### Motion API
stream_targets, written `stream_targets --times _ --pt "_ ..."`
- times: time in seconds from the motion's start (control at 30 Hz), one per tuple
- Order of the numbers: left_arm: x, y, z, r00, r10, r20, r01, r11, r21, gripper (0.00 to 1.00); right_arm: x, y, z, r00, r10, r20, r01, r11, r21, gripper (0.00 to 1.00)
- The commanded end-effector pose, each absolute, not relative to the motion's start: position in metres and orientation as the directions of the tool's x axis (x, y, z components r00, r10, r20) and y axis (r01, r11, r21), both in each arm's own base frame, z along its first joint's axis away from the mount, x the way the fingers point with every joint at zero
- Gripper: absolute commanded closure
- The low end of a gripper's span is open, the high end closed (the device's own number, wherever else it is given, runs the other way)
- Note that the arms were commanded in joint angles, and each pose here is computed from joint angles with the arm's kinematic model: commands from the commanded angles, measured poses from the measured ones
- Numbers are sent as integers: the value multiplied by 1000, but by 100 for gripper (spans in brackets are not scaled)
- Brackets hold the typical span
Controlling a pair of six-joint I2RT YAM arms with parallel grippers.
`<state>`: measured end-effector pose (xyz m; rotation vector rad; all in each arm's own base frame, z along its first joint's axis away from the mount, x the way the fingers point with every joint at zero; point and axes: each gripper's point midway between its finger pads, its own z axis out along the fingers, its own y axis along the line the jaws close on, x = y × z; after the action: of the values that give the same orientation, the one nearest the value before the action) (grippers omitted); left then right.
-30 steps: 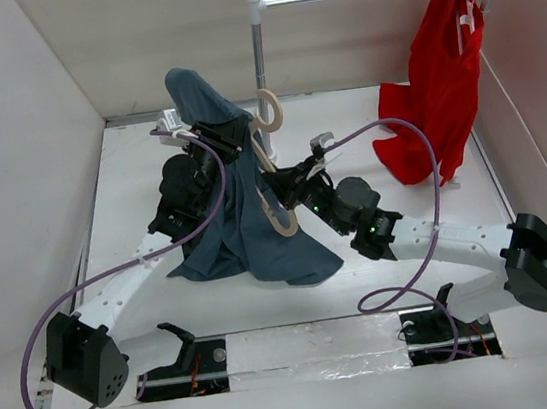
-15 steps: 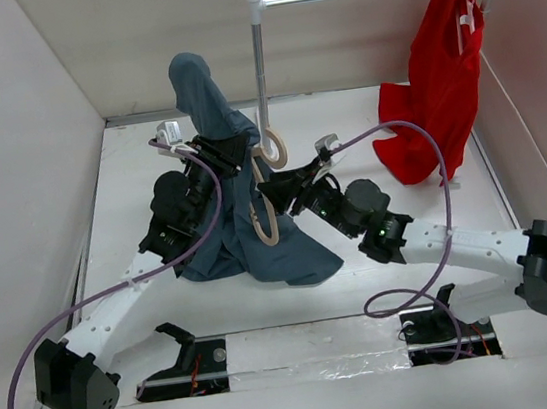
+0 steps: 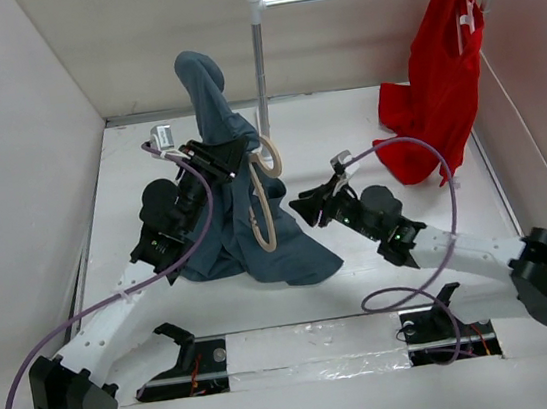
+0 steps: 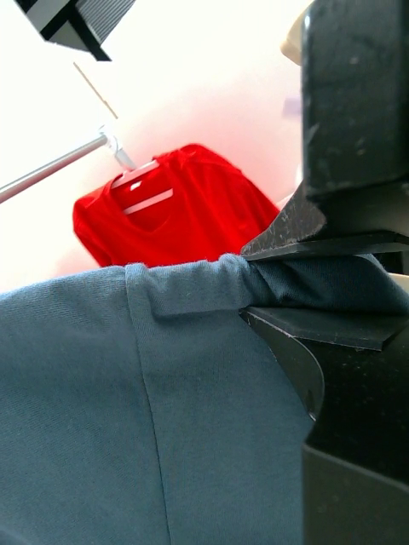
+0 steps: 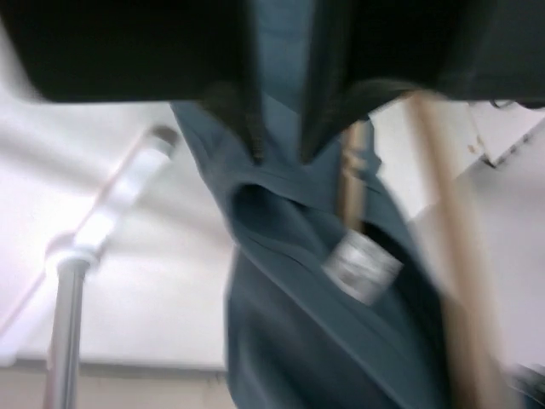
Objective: Place the t-shirt on the hanger
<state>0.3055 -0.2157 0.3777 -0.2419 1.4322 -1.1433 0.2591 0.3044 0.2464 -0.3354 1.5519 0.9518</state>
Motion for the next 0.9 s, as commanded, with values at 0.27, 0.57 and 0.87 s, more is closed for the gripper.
stream_targets --times 0.27,0.57,0.87 --pt "279 -210 418 -232 -754 -615 562 413 -717 100 291 352 213 -178 56 -982 -846 502 182 36" --pt "278 -204 415 -218 -774 -595 551 406 -729 100 288 370 206 -193 110 -975 -848 481 222 61" --pt "277 -182 444 -116 -876 -468 573 326 -752 100 228 374 181 -324 215 -921 -828 406 386 100"
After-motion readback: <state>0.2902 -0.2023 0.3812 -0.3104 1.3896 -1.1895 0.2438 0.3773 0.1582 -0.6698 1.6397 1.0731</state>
